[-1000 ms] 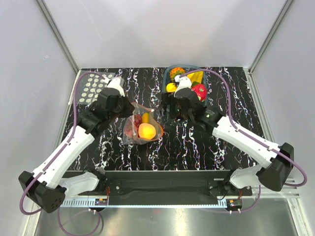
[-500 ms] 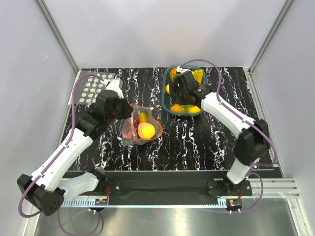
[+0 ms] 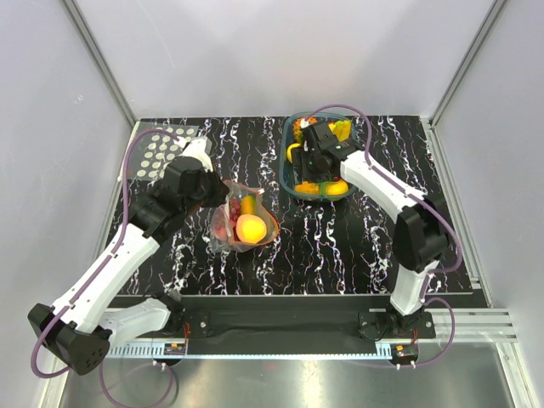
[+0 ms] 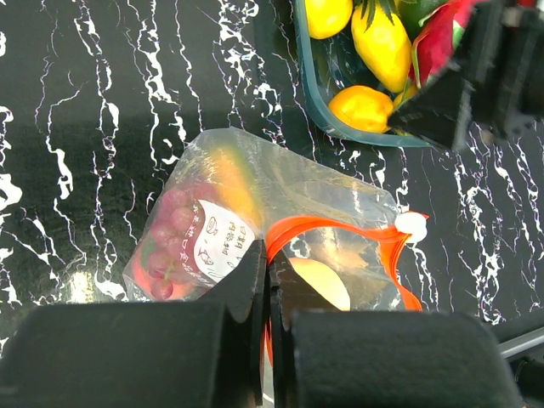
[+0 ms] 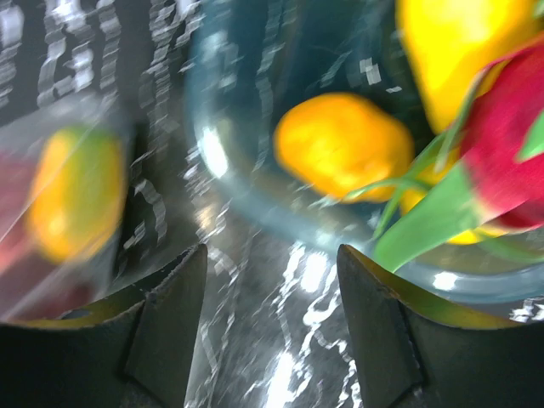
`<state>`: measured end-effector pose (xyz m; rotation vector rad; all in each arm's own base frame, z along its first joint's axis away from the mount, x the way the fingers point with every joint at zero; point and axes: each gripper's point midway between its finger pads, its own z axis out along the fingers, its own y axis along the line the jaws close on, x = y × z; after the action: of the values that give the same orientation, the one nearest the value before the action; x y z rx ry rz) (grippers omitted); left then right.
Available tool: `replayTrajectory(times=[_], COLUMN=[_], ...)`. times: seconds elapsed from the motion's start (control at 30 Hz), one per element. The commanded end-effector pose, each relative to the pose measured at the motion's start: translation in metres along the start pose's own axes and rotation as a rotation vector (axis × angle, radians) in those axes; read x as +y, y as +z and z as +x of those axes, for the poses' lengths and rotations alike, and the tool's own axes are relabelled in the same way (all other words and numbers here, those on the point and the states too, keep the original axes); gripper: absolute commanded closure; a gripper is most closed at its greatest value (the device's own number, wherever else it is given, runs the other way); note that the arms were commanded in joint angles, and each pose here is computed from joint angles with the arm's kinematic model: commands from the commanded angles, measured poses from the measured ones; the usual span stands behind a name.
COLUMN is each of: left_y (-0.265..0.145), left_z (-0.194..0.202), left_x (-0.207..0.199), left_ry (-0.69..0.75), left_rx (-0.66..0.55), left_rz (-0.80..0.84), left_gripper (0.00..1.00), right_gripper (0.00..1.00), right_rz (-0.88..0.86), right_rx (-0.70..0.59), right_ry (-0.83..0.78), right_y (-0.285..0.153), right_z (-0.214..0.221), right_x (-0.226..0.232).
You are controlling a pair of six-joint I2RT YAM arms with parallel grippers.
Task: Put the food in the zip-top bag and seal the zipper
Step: Pick up the fake fruit from the bin.
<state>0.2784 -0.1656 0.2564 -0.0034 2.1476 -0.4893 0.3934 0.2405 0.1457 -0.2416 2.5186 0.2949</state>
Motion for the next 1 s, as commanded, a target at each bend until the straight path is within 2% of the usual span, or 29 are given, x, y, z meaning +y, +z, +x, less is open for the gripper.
replayTrajectory(times=[0.0, 0.07, 0.2, 0.47, 0.67, 0.97], left_y=[-0.007, -0.008, -0.008, -0.009, -0.009, -0.007], left_z=[-0.016, -0.017, -0.017, -0.017, -0.017, -0.016], left_x=[-0.011, -0.013, -0.012, -0.013, -0.011, -0.012], left_ry=[0.006, 0.003, 0.003, 0.004, 0.005, 0.004], left_rx=[-0.059, -0.063, -0.063, -0.062, -0.062, -0.059], left_rz=[0.057, 0.064, 0.063, 0.066, 0.059, 0.064], left_gripper=[1.0, 1.0, 1.0, 1.0, 1.0, 1.0], right_gripper=[0.32, 0.32, 0.32, 0.32, 0.16, 0.13], right_rz=[-0.221, -0.233, -0.133, 0.004, 0.109, 0.155], right_rx=[-0.13, -0.158, -0.134, -0.051, 0.005, 0.139], right_ry=[-0.024, -0.028, -0.069, -0.101, -0.121, -0.169], right_y=[-0.056, -0.072, -0.069, -0.021, 0.021, 0.068], right_z=[-0.024, -0.025, -0.018, -0.021, -0.026, 0.003], right_x=[0.037, 0.037, 0.017, -0.005, -0.023, -0.04])
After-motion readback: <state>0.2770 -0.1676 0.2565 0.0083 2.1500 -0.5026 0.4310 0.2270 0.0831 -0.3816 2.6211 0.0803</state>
